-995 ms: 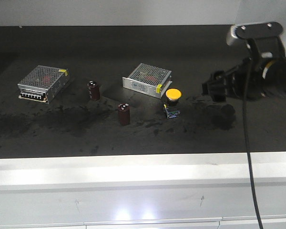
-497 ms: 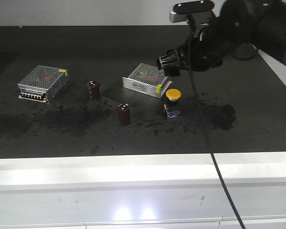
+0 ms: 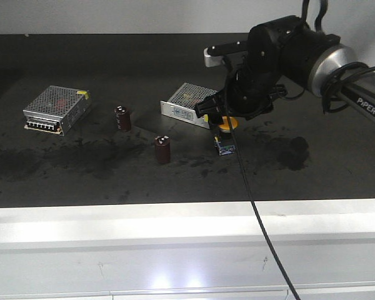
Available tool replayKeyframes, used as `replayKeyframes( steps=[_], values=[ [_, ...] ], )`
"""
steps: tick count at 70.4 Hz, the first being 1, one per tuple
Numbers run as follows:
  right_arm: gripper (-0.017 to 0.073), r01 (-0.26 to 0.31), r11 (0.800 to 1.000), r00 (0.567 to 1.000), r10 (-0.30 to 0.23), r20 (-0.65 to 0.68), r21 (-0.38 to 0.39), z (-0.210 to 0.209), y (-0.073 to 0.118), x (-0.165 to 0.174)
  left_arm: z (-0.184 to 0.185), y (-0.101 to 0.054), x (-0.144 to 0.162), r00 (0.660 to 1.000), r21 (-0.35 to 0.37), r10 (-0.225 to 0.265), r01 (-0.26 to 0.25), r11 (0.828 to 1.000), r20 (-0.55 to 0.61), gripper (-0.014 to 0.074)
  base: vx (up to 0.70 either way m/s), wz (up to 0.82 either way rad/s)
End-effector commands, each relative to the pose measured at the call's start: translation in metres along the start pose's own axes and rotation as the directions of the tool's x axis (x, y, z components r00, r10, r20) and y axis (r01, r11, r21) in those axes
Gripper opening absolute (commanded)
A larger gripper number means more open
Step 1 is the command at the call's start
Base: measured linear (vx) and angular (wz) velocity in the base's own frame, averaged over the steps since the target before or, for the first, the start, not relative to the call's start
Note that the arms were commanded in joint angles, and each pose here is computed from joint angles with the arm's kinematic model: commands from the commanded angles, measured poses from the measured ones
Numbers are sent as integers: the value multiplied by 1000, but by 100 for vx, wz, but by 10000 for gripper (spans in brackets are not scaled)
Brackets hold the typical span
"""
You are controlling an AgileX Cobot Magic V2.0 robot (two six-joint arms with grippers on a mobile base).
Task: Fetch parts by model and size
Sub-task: 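Lower the right gripper onto the yellow-capped switch and grasp it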
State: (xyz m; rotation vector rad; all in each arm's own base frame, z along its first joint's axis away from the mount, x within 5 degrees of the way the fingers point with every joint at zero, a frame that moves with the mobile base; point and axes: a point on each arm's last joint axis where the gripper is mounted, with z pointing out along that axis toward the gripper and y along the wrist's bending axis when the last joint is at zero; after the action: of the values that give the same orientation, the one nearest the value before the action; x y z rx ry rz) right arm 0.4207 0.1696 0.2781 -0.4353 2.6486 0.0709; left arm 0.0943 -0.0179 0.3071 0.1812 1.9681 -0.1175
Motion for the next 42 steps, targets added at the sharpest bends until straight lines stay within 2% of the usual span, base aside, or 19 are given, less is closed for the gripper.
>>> replayKeyframes(
  steps=[1, 9, 16, 42],
  values=[
    [545, 1, 1000, 994, -2, 108, 3, -31, -2, -11, -3, -1, -15, 995, 12, -9, 8, 1000, 95, -6, 0, 0],
    [522, -3, 1000, 995, 3, 95, 1, -26, -2, -11, -3, -1, -15, 995, 12, -9, 8, 1000, 95, -6, 0, 0],
    [462, -6, 1000, 996, 6, 93, -1, -25, -2, -11, -3, -1, -15, 995, 12, -9, 8, 1000, 95, -6, 0, 0],
    [60, -23, 999, 997, 26, 76, -45, -17, 3, -10, -3, -1, -15, 995, 12, -9, 8, 1000, 95, -6, 0, 0]
  ],
)
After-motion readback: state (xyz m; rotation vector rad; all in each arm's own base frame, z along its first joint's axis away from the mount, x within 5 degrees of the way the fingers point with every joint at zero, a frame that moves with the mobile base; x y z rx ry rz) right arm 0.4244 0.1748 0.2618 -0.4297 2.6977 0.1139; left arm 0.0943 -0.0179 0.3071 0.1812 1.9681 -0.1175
